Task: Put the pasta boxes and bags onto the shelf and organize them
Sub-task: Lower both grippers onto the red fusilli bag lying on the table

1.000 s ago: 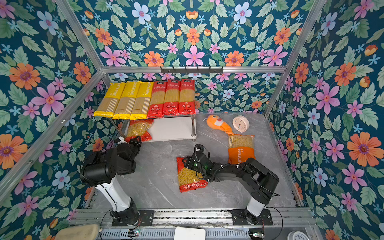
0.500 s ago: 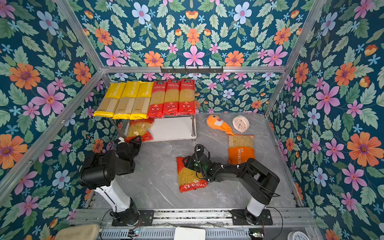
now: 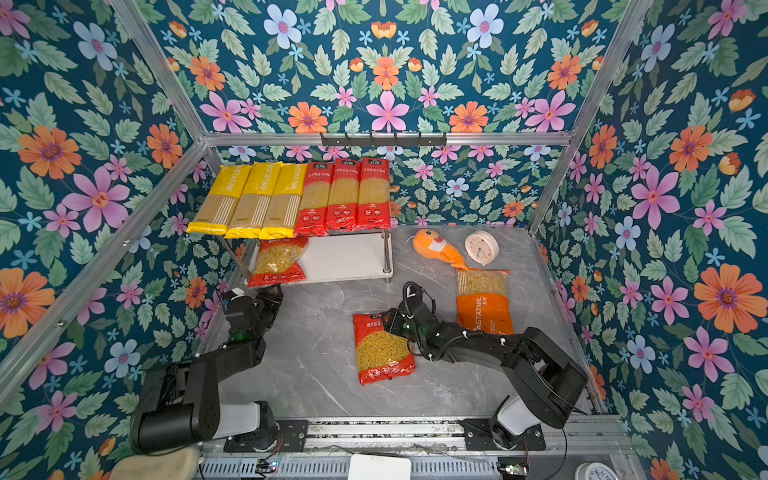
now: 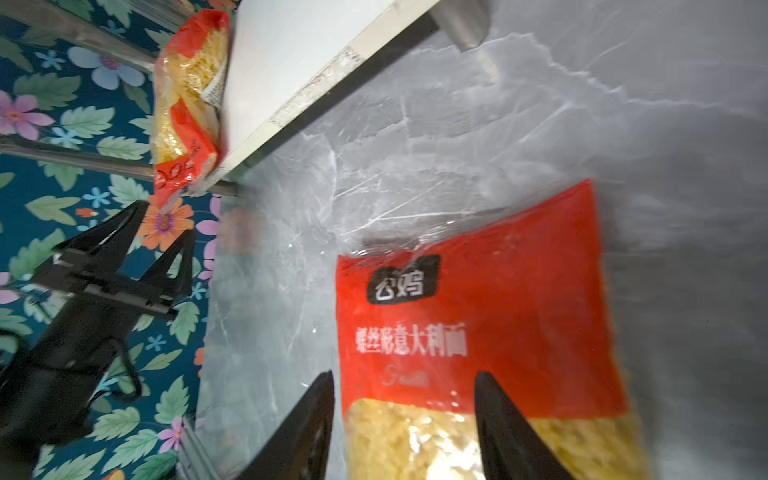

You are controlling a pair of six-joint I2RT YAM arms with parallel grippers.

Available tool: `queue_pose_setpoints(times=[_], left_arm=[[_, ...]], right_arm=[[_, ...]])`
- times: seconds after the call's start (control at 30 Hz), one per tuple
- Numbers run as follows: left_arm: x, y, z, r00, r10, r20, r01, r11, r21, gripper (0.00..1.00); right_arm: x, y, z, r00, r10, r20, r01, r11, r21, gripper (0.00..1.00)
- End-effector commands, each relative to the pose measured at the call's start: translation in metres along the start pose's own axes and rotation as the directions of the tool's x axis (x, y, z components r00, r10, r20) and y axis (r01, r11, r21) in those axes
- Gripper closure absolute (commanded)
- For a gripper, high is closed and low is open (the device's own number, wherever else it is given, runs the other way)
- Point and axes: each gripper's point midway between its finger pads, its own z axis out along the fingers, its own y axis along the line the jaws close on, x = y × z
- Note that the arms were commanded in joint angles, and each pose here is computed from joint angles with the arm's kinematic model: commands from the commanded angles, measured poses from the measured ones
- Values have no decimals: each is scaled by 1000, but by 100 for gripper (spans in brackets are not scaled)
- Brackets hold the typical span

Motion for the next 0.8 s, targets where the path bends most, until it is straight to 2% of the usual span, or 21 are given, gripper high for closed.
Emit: queue_pose_setpoints(times=[0.0, 0.17, 0.3, 0.4, 0.5, 0.6, 0.77], left_arm=[[24, 16, -16, 987, 146, -61, -152, 982, -113, 35], [84, -16, -33, 929, 307, -205, -314, 949, 0, 33], [145, -39, -44, 843, 391, -369, -361, 920, 151, 33], [179, -47, -59, 789, 416, -453, -349, 909, 227, 32], [200, -55, -76, 766, 420, -486, -314, 905, 288, 29], [218, -60, -90, 765, 407, -499, -263, 905, 334, 23], [234, -39, -93, 738, 407, -538, -274, 910, 311, 22]], right_arm=[[11, -37, -10, 994, -60, -88, 72, 989, 130, 43], [16, -60, -15, 991, 11, -133, 5, 992, 124, 41], [25, -63, -10, 978, 86, -192, -66, 992, 106, 39], [27, -58, -9, 972, 108, -207, -93, 992, 81, 39], [31, -49, -4, 962, 144, -232, -138, 989, 43, 39], [39, -37, 6, 944, 174, -279, -183, 983, -8, 39], [46, -18, 17, 936, 158, -316, -176, 984, -30, 39]])
